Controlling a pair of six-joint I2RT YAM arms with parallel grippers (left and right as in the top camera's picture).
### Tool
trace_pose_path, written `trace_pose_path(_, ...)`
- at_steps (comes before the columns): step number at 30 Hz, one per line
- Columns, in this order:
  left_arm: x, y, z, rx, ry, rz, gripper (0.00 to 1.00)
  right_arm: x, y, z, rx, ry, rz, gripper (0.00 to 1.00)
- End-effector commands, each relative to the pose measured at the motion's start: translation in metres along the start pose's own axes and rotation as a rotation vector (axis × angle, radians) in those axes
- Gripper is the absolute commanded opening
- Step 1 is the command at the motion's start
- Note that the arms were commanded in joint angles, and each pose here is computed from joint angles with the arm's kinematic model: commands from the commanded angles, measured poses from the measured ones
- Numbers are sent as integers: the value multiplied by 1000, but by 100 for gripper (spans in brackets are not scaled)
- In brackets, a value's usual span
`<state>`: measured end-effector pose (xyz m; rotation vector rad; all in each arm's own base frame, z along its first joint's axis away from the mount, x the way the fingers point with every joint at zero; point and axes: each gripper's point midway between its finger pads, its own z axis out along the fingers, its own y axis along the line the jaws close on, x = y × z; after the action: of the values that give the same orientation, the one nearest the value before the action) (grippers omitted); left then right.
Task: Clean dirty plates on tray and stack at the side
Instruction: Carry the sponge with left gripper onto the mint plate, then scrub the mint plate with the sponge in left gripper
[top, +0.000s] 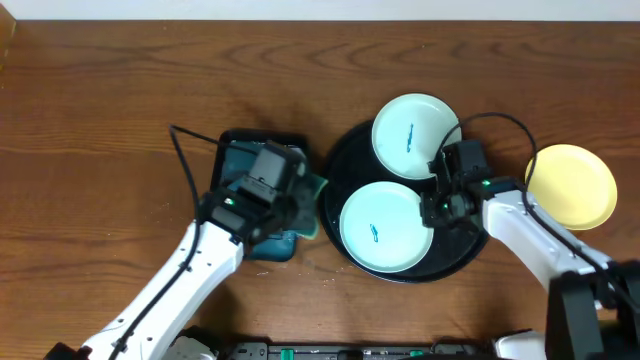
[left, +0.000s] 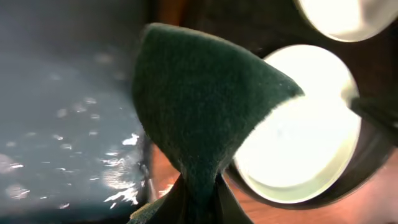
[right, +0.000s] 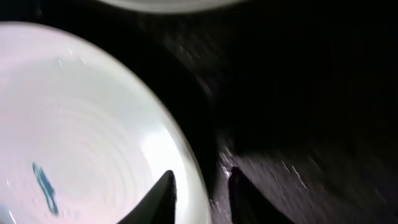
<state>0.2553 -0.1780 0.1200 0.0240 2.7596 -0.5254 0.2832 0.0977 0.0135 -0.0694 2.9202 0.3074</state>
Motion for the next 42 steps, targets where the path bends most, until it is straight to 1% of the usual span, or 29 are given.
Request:
trace_pose_path(1,4,-30,1,63,0,3,7,5,12,15,-70,39,-39,20)
trace_pose_path(2,6,-35,4,70,4,7,7,6,10,20,-59,48,-36,17)
trace_pose_path(3,7,-39,7,74,9,8,7,7,6,23,-40,55,-20,12)
trace_pose_path(4,9,-43,13,78,19,6,7,9,2,25,-18,62,2,1)
trace_pose_path(7,17,-53,34,77,55,3,7,9,-8,25,39,58,56,1)
trace_pose_path(8,21,-57,46,73,74,-26,7,9,-19,21,107,43,159,1)
trace_pose_path(10,26,-70,68,89,92,-54,8,8,-26,13,154,19,258,1)
trace_pose_path(11,26,-76,74,108,94,-55,7,7,-26,11,155,11,277,1)
trace_pose_path(14,24,-94,89,160,73,-27,8,2,-20,5,124,-11,251,1)
trace_pose_path(17,23,-97,115,157,61,-16,7,3,-20,3,125,-10,234,1)
trace_pose_path(18,26,-94,127,147,72,-22,7,4,-20,3,126,-6,234,1)
trace_pose_path(20,34,-86,148,116,105,-83,8,4,-20,3,126,-6,235,1)
trace_pose_path(21,46,-81,170,113,158,-115,7,4,-20,3,127,-6,235,1)
trace_pose_path(25,61,-70,191,91,213,-126,7,5,-21,3,127,-3,235,1)
trace_pose_path(28,55,-51,192,40,210,-163,8,6,-21,3,129,3,236,1)
trace_pose_path(32,42,-3,181,-156,156,-206,7,8,-21,3,132,11,235,1)
trace_pose_path(35,32,22,170,-263,124,-225,7,9,-22,3,134,15,229,1)
trace_pose_path(37,23,32,162,-322,99,-204,7,10,-22,3,135,18,223,1)
trace_pose_path(40,6,47,146,-442,39,-132,7,10,-22,3,135,19,223,1)
trace_pose_path(42,-5,49,138,-485,15,-82,7,10,-22,3,135,19,222,1)
